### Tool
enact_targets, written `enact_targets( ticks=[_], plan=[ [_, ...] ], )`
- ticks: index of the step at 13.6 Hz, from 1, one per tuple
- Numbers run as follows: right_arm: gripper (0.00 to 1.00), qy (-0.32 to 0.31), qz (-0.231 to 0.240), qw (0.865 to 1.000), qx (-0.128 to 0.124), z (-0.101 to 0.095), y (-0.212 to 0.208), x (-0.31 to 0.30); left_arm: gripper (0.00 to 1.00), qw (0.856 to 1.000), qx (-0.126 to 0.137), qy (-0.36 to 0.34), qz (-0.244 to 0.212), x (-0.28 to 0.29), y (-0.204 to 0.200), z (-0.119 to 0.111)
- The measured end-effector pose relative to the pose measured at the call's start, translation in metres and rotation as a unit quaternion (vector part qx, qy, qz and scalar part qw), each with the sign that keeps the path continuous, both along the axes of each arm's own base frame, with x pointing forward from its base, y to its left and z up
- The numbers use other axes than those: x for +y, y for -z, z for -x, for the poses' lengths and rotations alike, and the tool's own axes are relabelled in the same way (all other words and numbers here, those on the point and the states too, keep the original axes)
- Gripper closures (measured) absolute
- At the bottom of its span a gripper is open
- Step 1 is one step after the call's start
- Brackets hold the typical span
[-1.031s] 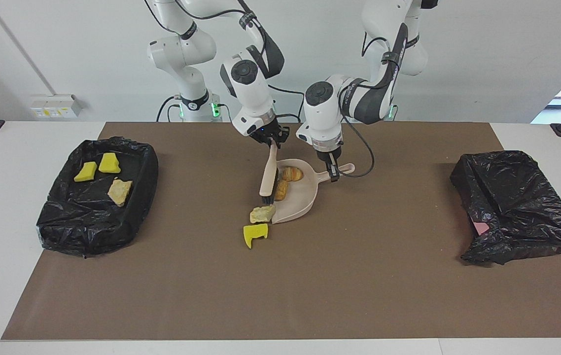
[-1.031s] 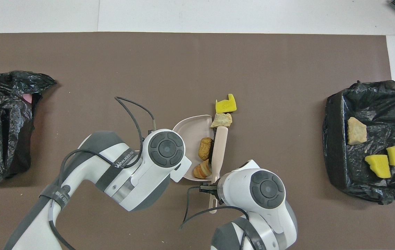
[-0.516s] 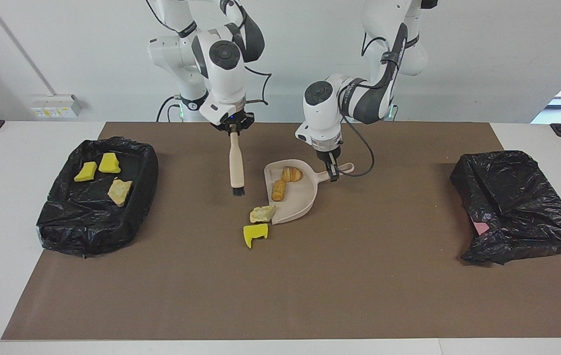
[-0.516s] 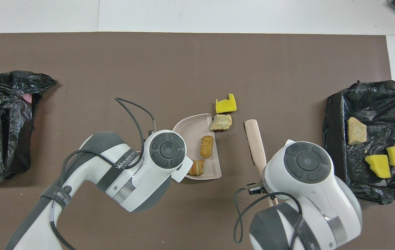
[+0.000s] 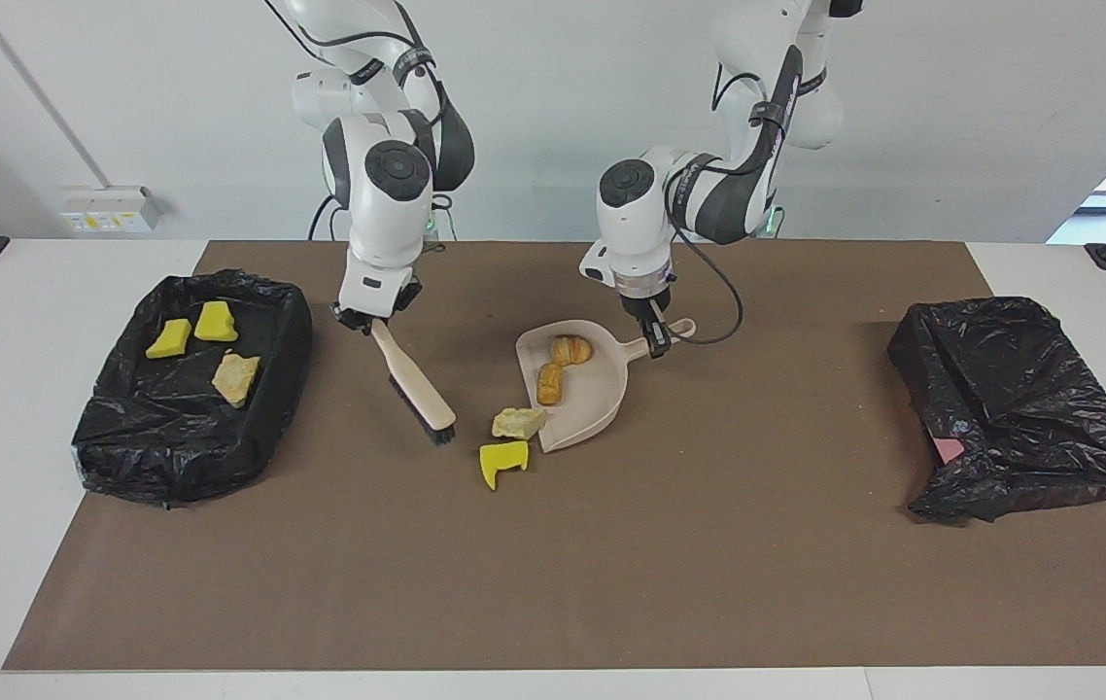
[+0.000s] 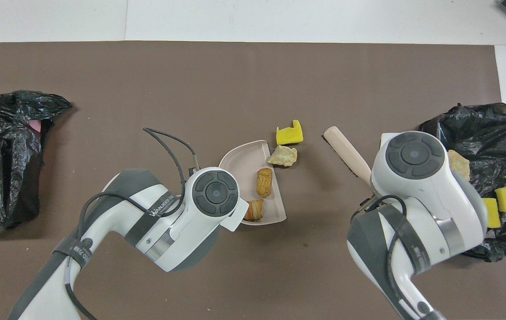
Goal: Sweep and dump trash in bin
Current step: 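Lift the brush with the right gripper behind the yellow sponge, then sweep the sponge and bread into the dustpan with the right gripper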
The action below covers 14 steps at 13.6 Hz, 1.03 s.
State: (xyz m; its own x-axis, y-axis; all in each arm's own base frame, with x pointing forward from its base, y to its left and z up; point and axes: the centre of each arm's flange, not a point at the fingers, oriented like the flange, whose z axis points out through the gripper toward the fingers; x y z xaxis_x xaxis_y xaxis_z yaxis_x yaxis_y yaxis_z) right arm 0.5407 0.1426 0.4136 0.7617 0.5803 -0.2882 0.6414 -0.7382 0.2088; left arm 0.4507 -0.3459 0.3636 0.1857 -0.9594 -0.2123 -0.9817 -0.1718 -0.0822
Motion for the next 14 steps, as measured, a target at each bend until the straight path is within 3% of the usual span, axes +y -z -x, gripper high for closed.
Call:
enact_targets(
  ticks=[4,6,11,14],
  plan=[
    [0.74,-0.053,0.007,0.999,0.01,-0.037,0.051,0.035,0.67,1.0,-0.005,-0.026,0.001,0.0,0.001,0.001],
    [0.74,-0.057,-0.011,0.998,-0.004,-0.043,0.072,0.061,0.67,1.0,-0.005,-0.028,0.0,0.0,0.001,0.001],
    [0.74,-0.01,-0.058,0.998,0.012,-0.014,0.076,0.104,0.67,1.0,-0.005,-0.03,0.0,0.0,0.002,0.001],
    [0.74,0.019,-0.085,0.996,0.033,0.018,0.054,0.109,0.67,1.0,-0.006,-0.031,0.001,0.0,0.002,0.001]
  ],
)
